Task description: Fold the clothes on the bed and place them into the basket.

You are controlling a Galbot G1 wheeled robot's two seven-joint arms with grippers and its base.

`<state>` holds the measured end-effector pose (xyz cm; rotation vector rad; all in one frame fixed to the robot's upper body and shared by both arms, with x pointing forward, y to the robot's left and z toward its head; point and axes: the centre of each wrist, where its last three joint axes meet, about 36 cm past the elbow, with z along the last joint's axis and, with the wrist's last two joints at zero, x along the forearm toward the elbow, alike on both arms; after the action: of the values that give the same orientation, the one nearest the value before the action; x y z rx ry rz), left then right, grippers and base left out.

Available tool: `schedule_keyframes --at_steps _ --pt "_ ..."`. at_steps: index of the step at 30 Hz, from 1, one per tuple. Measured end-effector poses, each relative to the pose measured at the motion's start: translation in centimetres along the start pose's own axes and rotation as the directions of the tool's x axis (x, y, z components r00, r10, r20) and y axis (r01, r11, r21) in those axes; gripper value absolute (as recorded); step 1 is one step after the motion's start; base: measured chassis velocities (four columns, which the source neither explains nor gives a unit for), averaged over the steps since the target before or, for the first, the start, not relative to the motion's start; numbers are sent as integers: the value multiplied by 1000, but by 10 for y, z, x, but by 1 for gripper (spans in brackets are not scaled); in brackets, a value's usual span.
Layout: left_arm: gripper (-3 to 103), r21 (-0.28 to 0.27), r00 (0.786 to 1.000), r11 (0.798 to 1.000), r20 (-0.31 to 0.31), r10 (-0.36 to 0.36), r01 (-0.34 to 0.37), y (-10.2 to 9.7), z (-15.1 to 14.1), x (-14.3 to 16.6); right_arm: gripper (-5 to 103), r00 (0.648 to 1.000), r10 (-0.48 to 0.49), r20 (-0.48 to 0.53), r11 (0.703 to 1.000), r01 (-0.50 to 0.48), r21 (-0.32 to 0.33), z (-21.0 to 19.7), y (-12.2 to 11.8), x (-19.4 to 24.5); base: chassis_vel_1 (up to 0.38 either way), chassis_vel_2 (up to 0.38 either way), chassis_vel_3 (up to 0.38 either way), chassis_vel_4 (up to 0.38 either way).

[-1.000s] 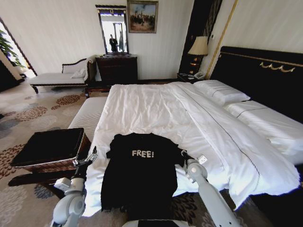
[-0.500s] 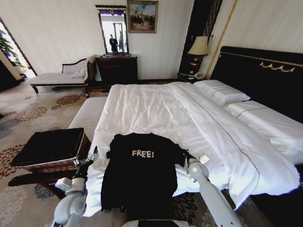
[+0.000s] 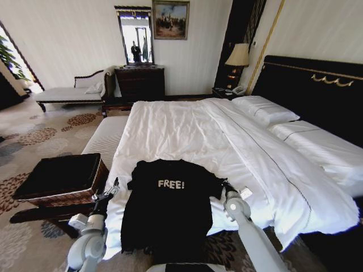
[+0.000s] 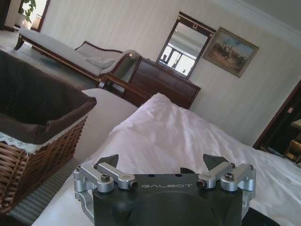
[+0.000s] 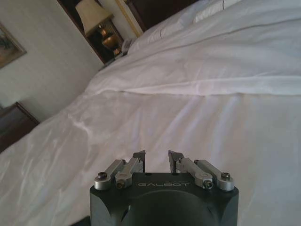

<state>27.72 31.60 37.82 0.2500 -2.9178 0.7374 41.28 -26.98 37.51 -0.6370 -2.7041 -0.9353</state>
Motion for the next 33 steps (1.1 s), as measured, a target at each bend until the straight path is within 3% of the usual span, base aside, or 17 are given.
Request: schedule_keyframes --at_steps 2,5,8,12,13,15,16,17,22,24,26,27,28,29,31,32,33 --pt "100 -1 1000 1000 -11 5 -5 1 2 2 28 1000 -8 30 1000 9 -18 -5 2 3 0 0 0 0" --pt "100 -16 998 999 -57 40 -41 0 16 13 44 994 -27 105 997 35 -74 -19 9 16 0 0 0 0" --pt "100 -28 996 998 -78 49 -52 -3 27 18 49 991 -33 129 995 45 -91 -26 10 25 0 0 0 0" --pt "100 -26 993 998 -105 47 -51 -8 43 20 71 988 -26 155 991 46 -124 -36 7 45 0 0 0 0" --pt "100 -26 993 998 -105 47 -51 -8 43 20 71 988 -26 155 991 46 -124 -36 7 45 0 0 0 0" --pt "100 0 992 999 -117 44 -45 -9 45 16 77 988 -21 155 990 42 -136 -37 7 51 0 0 0 0" --pt "100 68 987 997 -153 48 -38 -12 44 -1 92 990 -3 143 988 25 -154 -31 6 59 0 0 0 0" --pt "100 85 985 996 -167 53 -39 -13 44 -8 97 990 3 140 988 20 -156 -29 6 59 0 0 0 0" --pt "100 120 979 991 -190 75 -53 -19 44 -31 100 993 25 113 987 -7 -163 -20 6 57 0 0 0 0" --pt "100 18 979 996 -185 85 -83 -25 46 -45 100 994 29 101 986 -12 -168 -17 9 56 0 0 0 0" --pt "100 -174 982 977 -162 95 -123 -27 52 -55 100 995 29 90 986 -13 -169 -15 11 56 0 0 0 0" --pt "100 -174 982 977 -162 95 -123 -27 52 -55 100 995 29 90 986 -13 -169 -15 11 56 0 0 0 0" --pt "100 -284 983 947 -147 109 -147 -25 55 -58 100 996 30 87 985 -14 -170 -14 12 55 0 0 0 0" --pt "100 -397 983 901 -127 134 -174 -24 58 -61 100 996 31 84 985 -16 -170 -13 13 55 0 0 0 0" --pt "100 -582 977 786 -96 191 -210 -20 63 -65 100 996 35 78 985 -21 -172 -11 14 54 0 0 0 0" --pt "100 -642 975 736 -91 205 -215 -17 65 -68 100 996 38 76 985 -24 -173 -11 14 54 0 0 0 0" --pt "100 -642 975 736 -91 205 -215 -17 65 -68 100 996 38 76 985 -24 -173 -11 14 54 0 0 0 0"
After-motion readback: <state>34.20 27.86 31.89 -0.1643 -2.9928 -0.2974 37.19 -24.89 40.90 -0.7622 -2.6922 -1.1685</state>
